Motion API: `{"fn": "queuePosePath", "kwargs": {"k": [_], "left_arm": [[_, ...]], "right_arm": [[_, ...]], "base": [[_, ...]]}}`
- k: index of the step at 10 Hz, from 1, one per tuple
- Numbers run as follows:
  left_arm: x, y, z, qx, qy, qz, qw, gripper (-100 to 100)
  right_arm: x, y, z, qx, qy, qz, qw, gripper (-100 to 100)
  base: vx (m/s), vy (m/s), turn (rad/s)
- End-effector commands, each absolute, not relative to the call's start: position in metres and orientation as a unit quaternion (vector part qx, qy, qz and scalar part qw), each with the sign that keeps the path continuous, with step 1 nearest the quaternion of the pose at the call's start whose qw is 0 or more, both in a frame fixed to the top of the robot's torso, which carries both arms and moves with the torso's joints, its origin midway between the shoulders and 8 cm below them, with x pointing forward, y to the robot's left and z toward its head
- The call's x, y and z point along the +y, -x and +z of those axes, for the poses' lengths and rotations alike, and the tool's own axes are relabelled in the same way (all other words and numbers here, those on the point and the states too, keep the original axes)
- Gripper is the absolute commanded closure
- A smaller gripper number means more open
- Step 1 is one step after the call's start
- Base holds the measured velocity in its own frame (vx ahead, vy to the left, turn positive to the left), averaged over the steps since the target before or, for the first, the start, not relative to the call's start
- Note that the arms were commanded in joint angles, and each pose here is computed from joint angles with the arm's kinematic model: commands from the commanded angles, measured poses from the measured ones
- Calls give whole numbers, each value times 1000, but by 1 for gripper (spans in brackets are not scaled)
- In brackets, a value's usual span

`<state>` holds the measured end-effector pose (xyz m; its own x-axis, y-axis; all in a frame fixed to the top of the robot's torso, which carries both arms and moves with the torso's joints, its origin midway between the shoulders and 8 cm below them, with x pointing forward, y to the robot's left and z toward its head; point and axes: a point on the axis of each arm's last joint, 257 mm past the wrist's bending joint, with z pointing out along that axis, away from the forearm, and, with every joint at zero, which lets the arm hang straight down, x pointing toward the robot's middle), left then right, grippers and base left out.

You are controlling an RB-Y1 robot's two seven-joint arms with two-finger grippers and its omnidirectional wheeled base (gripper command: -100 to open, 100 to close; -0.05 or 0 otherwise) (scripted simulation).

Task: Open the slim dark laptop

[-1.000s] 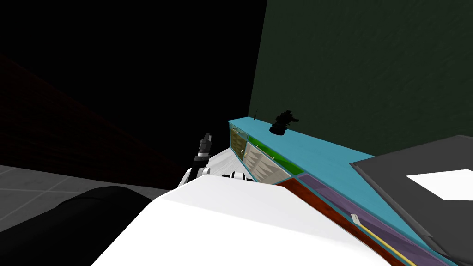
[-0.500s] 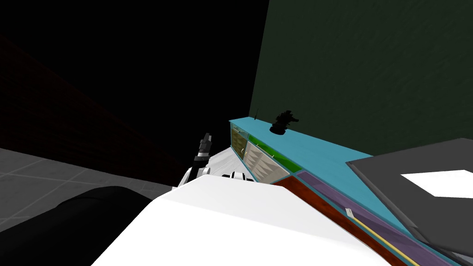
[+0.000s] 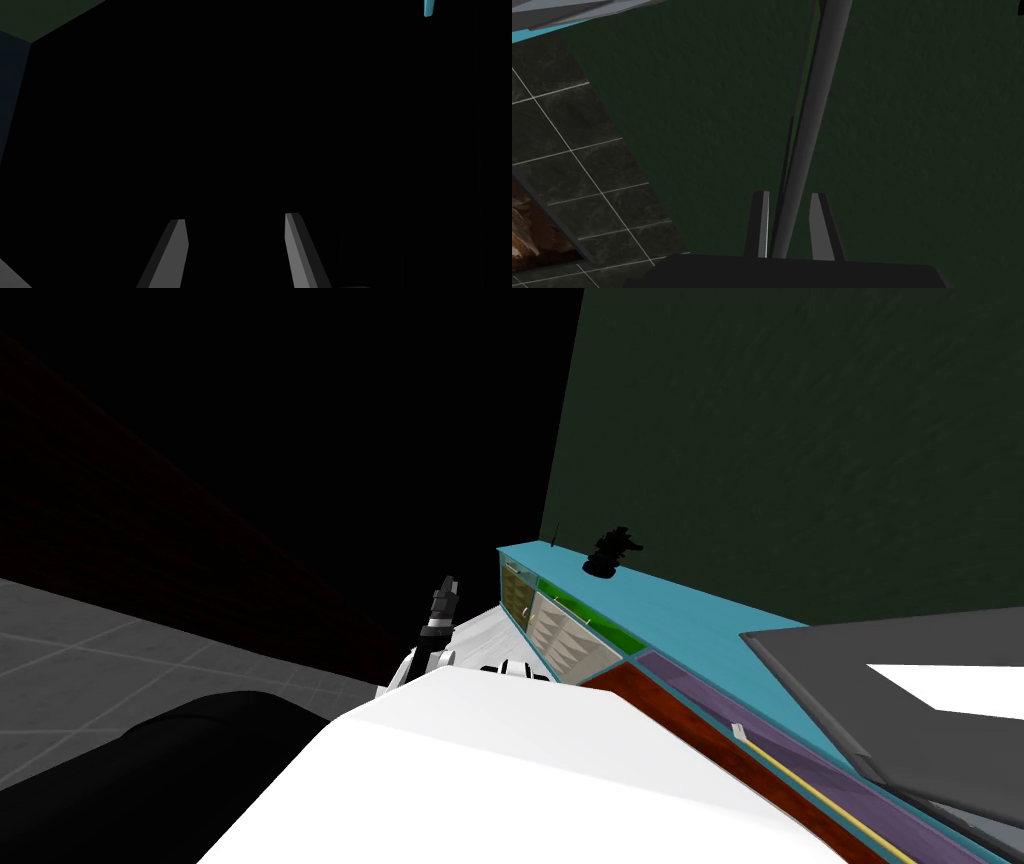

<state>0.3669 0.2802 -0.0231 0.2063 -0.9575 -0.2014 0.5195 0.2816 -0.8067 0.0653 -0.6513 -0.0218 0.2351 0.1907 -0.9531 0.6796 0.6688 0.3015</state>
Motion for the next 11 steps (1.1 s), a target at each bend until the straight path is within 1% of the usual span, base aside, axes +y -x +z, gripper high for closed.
{"fn": "queuePosePath", "kwargs": {"k": [1, 2, 5, 9, 10, 11], "left_arm": [[280, -367, -23, 360, 304, -517, 715, 0], [280, -367, -23, 360, 304, -517, 715, 0], [280, -367, -23, 360, 304, -517, 715, 0], [280, -367, -23, 361, 304, -517, 715, 0], [280, -367, -23, 361, 304, -517, 715, 0], [280, -367, -23, 361, 304, -517, 715, 0]], "right_arm": [[-662, -58, -49, 572, -415, -144, 693, 100], [-659, -65, -33, 576, -394, -151, 700, 100], [-669, -67, -66, 536, -449, -96, 709, 100], [-674, -72, -94, 506, -487, -55, 710, 100], [-671, -69, -68, 510, -472, -66, 717, -100], [-670, -68, -61, 509, -471, -66, 717, -100]], "base": [[-75, -10, 28], [-30, -2, 18], [-52, -9, 14], [-41, -2, 7], [-11, -13, -27], [23, -22, -41]]}}
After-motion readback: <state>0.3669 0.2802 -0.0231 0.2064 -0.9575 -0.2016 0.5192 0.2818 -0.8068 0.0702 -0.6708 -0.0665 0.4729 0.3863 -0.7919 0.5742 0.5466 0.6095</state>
